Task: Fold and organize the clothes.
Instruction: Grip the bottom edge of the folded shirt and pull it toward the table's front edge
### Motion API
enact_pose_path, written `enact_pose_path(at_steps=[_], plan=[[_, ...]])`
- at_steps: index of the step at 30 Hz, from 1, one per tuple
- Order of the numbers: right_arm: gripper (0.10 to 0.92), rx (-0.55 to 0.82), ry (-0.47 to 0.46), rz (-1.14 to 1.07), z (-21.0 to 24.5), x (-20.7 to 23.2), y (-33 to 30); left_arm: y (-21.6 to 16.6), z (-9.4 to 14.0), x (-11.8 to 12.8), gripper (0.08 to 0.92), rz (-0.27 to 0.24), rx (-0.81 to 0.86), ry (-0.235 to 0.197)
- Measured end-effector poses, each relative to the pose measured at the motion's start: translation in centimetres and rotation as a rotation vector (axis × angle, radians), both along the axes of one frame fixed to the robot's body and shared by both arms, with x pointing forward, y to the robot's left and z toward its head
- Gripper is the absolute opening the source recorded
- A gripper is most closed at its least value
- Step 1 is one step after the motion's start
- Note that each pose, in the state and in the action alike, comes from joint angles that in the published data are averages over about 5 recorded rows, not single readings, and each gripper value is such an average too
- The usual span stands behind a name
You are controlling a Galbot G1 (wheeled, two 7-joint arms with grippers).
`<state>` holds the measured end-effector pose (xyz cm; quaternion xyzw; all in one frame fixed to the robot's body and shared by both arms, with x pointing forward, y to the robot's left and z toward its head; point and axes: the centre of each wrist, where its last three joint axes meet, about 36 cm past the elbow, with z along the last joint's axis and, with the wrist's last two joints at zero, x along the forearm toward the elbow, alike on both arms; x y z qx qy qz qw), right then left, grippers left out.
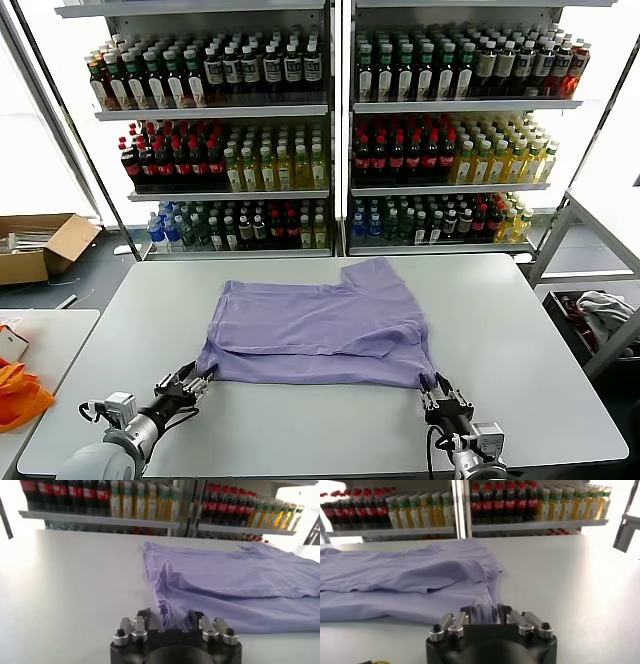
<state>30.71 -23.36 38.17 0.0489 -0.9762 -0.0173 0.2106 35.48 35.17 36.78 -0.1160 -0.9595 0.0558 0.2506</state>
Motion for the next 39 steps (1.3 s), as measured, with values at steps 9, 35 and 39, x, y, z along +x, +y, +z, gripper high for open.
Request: enact_pose_path(at_steps=[9, 35, 39], plan=[[0.107, 0.015, 0.0, 0.025, 0.3, -0.8, 0.2, 0.1, -0.1, -0.7, 0.151, 0.003, -0.013, 0.002], [0.121, -0.01, 0.043, 0.092, 2.8, -10.4, -0.6, -2.1, 4.1, -12.5, 0.098, 0.033, 0.073, 0.079], [0.213, -0.015, 0.02, 0.102, 3.6, -10.4, -1.0, -2.0, 5.2, -13.2, 0.18, 0.039, 0.081, 0.072]])
